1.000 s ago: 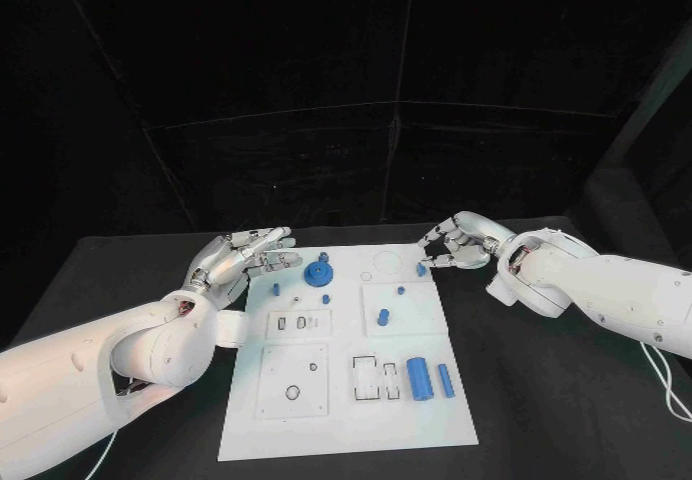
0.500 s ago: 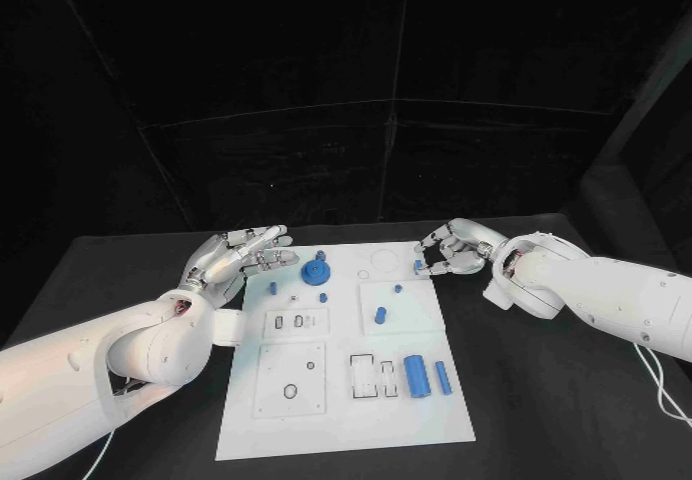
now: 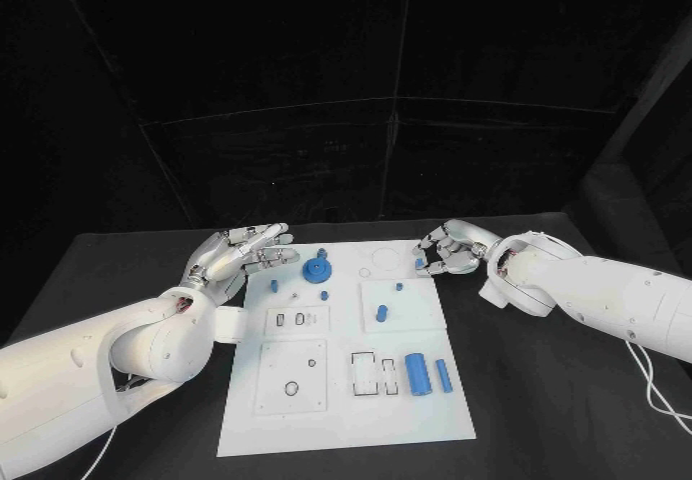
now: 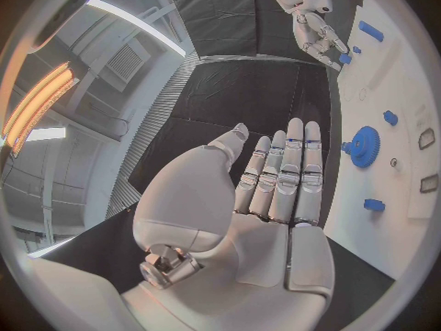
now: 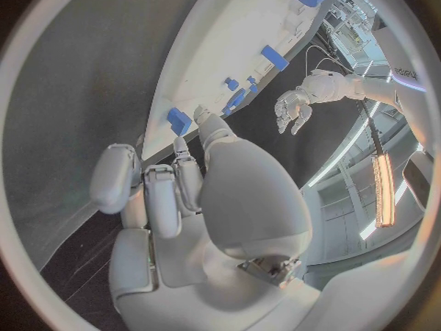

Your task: Assemble the parts on the task board

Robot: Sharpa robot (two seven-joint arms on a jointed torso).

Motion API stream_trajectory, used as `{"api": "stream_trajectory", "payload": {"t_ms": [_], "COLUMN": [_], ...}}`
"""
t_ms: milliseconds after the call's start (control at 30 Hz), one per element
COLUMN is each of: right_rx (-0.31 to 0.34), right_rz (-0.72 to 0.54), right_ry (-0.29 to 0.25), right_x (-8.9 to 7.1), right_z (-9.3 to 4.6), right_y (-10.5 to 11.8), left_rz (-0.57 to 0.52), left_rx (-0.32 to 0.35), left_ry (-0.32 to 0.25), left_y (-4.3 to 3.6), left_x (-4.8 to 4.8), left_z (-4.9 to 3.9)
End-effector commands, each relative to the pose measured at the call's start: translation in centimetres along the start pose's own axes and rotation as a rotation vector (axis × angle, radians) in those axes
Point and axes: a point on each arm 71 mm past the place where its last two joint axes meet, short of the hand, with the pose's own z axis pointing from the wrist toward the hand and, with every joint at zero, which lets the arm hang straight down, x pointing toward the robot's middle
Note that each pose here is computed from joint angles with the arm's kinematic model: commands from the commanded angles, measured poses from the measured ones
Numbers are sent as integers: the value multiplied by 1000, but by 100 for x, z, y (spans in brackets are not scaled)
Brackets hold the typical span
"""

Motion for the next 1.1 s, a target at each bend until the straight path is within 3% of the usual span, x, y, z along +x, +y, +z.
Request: {"api": "stream_trajectory", "payload": {"t_ms": [33, 1100], "right_rx": [9, 6], "right_rz": [-27, -59], "right_ry": [6, 31], "right_x": [-3, 36], "right_z": [6, 42], "right_y": [-14, 2], "left_rz": [-5, -4], "left_rx": [3, 0], "left_ry": [14, 13], "left_y": [-8, -5], "left_x": [10, 1], "left_z": [3, 3]}}
